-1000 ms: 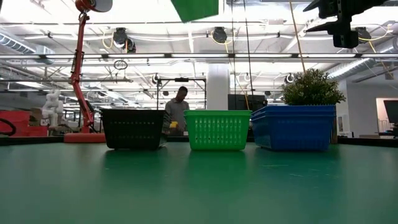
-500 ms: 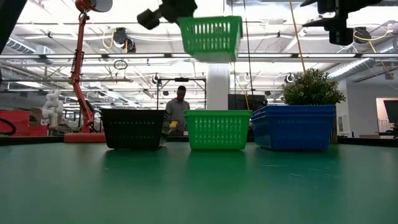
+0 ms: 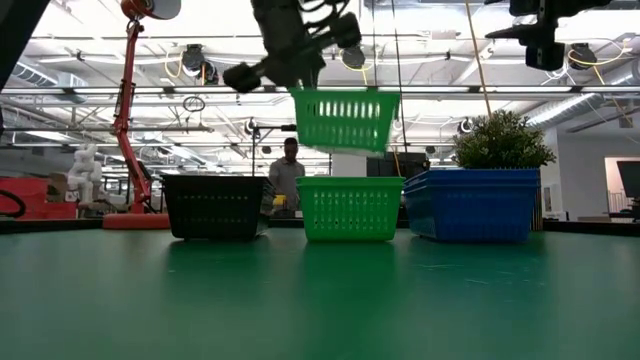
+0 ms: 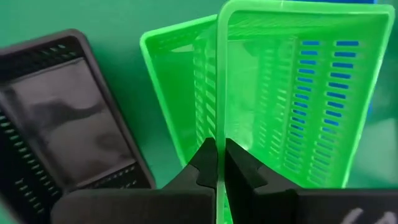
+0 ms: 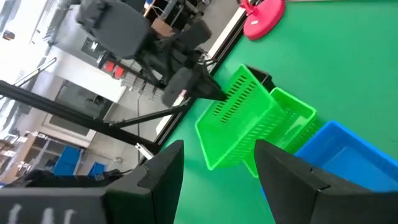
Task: Stack baskets by color
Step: Stack the bottom green bin on the top green bin
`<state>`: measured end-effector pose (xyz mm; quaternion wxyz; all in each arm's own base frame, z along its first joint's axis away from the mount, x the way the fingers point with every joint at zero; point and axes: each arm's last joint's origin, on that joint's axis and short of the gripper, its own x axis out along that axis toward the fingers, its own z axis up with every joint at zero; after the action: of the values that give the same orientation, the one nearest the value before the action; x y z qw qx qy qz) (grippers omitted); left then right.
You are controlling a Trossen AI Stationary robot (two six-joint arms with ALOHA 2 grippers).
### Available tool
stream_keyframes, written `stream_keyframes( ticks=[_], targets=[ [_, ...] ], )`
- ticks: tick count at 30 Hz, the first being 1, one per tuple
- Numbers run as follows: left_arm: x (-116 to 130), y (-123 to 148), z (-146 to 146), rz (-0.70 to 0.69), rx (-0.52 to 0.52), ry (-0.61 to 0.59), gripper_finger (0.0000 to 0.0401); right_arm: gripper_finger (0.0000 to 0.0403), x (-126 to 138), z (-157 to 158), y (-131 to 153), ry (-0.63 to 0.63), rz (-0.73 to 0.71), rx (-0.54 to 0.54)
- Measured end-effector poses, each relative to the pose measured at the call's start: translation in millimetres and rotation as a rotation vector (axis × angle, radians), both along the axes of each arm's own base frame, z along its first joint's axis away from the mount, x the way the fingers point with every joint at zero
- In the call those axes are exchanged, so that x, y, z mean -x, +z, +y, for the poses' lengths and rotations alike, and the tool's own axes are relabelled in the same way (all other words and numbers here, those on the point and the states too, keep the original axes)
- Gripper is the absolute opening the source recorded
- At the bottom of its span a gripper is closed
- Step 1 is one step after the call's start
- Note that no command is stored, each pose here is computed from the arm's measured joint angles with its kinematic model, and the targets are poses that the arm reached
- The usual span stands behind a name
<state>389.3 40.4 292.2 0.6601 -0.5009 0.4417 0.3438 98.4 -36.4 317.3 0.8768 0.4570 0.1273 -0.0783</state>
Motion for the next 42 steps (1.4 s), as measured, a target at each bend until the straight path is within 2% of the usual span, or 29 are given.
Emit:
stream_keyframes(
  ticks=[8, 18, 29, 37, 42],
  targets=[
    [2.0, -23.0, 2.4, 0.038, 0.022, 0.048, 0.0007, 0.0191, 0.0, 0.7, -0.2, 0.027, 0.0, 0.005],
    [-1.0, -40.8, 2.2, 0.001, 0.048, 0.101, 0.0007, 0.0191, 0.0, 0.8, -0.3, 0.03, 0.0, 0.008],
    [-1.5, -48.7, -0.4, -0.008, 0.038, 0.158, 0.0012, 0.0191, 0.0, 1.4, -0.2, 0.053, -0.004, 0.008],
    [-0.9, -49.1, 0.2, -0.002, 0.014, 0.179, 0.0056, 0.0191, 0.0, 1.4, -0.2, 0.057, -0.004, 0.021],
    [-0.6, -49.1, 0.6, 0.001, 0.001, 0.192, 0.007, 0.0191, -0.1, 1.3, -0.2, 0.058, -0.004, 0.027]
  ],
)
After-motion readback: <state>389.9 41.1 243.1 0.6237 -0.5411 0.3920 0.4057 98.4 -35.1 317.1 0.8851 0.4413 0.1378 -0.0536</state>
